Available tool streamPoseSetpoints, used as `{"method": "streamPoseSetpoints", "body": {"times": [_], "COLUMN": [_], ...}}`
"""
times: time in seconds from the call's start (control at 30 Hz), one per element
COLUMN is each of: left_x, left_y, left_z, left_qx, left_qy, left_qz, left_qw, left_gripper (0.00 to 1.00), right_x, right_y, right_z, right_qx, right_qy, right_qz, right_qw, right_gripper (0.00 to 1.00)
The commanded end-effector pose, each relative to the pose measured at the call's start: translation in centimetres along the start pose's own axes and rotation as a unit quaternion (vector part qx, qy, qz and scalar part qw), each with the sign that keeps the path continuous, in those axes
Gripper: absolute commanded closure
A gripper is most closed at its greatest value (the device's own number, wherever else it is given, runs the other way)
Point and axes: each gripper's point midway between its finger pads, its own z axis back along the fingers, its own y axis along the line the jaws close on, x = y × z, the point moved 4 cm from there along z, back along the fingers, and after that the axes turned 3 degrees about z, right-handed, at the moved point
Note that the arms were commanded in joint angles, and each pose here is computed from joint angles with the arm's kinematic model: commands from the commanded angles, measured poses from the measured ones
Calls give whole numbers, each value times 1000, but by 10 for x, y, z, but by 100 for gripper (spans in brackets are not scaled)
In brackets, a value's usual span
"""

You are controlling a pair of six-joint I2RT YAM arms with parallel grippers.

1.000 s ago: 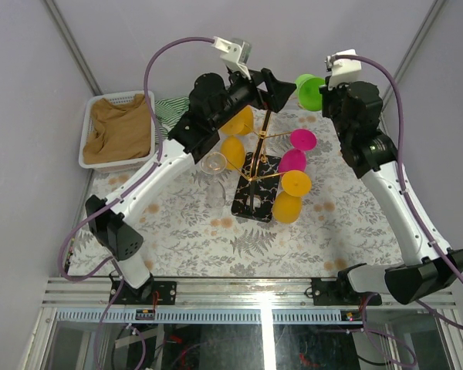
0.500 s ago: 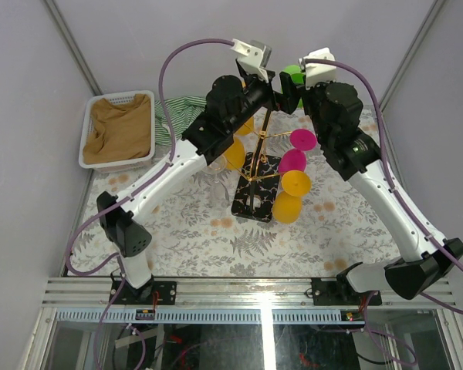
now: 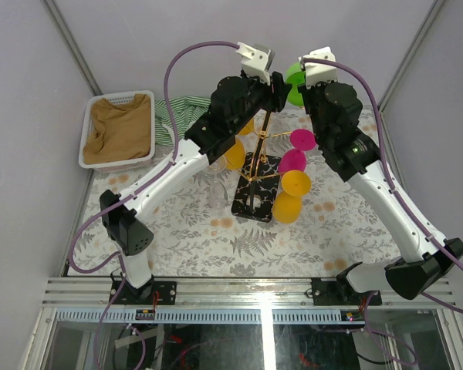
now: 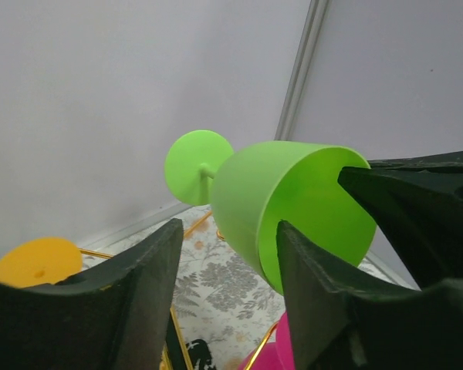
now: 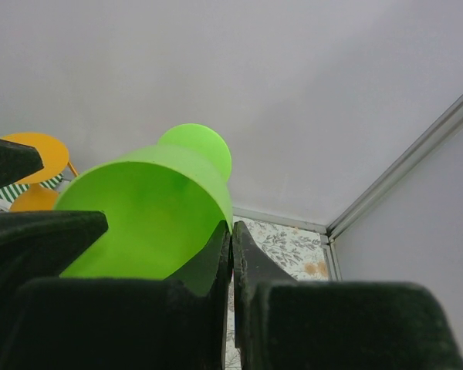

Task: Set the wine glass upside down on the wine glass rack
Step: Turn the wine glass upside down at the wine rack.

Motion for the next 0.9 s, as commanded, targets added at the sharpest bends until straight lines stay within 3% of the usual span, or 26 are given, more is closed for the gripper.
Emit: {"method": "streamPoseSetpoints", "body": {"times": [0.0,0.23,0.43,0.57,0.73,0.87], "left_x": [18,13,9,10,11,8], "left_y": [-3,-4,-1,1,2,4], "left_z": [-1,-5,-10,-10,-9,-11], "left_qx": [-2,-8,2,9,14,21], "left_qy": [-27,-25,-22,-24,-26,-29], "left_qz": [-16,-18,-22,-25,-25,-21], "left_qw": [999,1000,1000,999,999,999], "left_gripper": [53,60,83,90,100,100], "right_x": [32,37,44,47,51,56], "right_y": [-14,-9,5,15,20,21], "right_z": [9,11,6,4,8,15], "right_qx": [-20,-6,1,8,16,34], "right_qy": [-44,-53,-53,-56,-65,-73], "right_qz": [-34,-47,-46,-48,-56,-78], "right_qw": [998,997,998,997,996,994], "right_gripper": [100,100,100,100,87,70]}}
